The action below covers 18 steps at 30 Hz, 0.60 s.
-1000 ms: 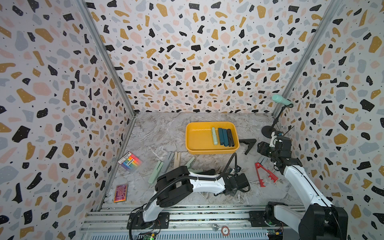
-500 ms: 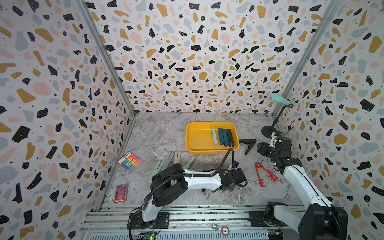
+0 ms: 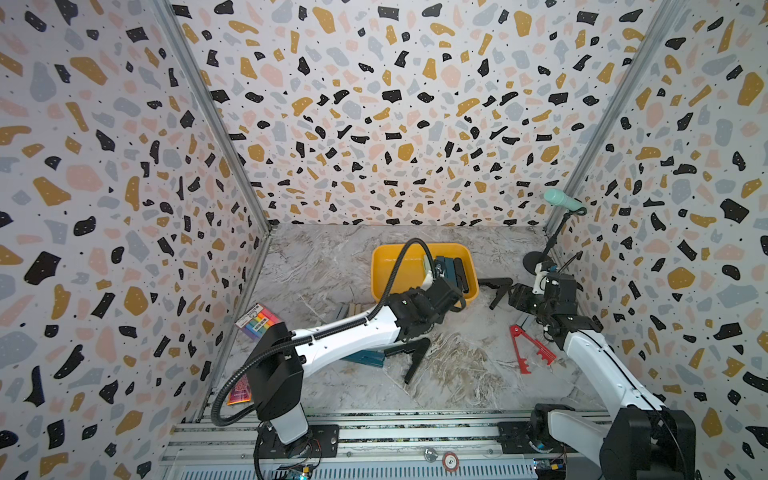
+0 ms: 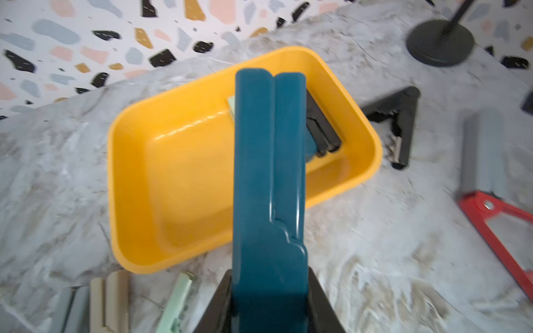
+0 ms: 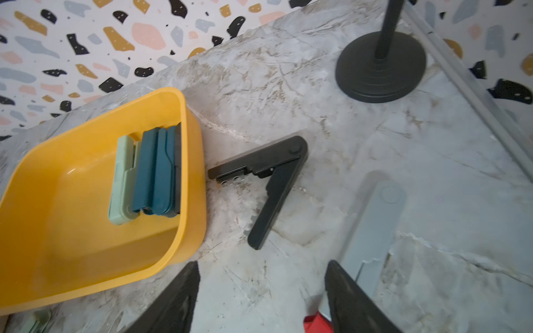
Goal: Put the pruning pliers into the storage box
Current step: Pick up the pruning pliers from the center of the board.
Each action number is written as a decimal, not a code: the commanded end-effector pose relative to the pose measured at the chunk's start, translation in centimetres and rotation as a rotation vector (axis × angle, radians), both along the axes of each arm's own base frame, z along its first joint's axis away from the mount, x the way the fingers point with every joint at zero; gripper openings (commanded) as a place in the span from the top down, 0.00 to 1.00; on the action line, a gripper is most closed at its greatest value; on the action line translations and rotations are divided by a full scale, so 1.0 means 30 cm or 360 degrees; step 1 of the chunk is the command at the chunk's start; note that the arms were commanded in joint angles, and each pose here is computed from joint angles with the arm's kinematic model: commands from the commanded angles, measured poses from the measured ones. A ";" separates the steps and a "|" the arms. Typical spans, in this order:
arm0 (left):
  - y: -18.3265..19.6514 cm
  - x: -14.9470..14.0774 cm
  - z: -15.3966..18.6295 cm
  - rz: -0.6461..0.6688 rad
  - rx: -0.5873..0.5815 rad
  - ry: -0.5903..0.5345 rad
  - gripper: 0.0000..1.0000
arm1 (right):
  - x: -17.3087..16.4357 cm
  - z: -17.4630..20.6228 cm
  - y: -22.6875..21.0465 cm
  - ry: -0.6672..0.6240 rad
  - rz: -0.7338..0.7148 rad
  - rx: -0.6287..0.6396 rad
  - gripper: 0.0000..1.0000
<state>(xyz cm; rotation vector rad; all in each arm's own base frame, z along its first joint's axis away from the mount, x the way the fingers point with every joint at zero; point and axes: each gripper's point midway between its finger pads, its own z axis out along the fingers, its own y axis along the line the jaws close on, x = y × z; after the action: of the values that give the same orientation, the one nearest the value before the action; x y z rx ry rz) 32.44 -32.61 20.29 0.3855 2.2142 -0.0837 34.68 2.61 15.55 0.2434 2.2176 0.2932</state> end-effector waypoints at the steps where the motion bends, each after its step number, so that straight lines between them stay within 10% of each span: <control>1: 0.024 0.093 -0.002 0.0004 0.0079 -0.0028 0.76 | 0.030 0.018 0.041 -0.0025 0.0034 0.0013 0.29; 18: 0.016 0.423 -0.425 0.0026 0.0109 0.0356 0.71 | 0.066 -0.008 0.031 0.0027 -0.0001 -0.0032 0.29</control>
<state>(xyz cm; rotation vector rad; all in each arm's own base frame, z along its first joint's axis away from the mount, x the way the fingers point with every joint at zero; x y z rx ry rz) 43.93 -30.96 6.61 0.4006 2.4677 0.0280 35.66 3.69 13.61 0.2395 2.2795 0.2889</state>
